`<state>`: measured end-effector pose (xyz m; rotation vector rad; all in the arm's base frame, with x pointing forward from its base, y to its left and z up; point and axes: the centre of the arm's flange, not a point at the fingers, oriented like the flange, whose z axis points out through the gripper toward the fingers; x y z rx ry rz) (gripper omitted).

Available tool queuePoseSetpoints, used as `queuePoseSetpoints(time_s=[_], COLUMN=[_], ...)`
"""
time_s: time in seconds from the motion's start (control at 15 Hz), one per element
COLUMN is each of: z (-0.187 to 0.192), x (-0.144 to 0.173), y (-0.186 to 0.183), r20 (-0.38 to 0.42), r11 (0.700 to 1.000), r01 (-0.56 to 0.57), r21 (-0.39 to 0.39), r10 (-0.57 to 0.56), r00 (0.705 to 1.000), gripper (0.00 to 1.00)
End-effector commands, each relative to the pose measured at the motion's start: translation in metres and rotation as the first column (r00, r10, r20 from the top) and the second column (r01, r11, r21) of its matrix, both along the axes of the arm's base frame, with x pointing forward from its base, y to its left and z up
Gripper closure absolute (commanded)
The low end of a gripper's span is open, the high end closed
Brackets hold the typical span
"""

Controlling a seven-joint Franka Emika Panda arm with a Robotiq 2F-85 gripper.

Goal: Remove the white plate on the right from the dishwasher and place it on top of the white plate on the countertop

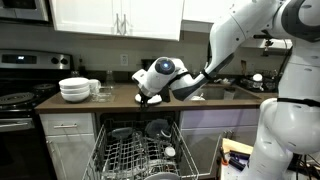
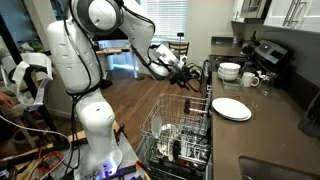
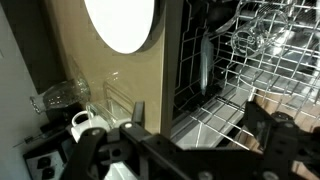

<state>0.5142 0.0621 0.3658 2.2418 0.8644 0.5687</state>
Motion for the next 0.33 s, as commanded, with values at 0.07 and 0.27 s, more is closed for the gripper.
queuePoseSetpoints(time_s=[0.07,0.27], z=[0.016,0.007], x=[-0.015,-0.007], y=[0.016,0.018], r20=[-0.030,-0.012], r11=[0.999,0.999], r01=[-0.046,-0.032], r21=[0.024,0.015], r10=[0.047,0.032], r00=[0.998,0.999], gripper=[0.00,0.00])
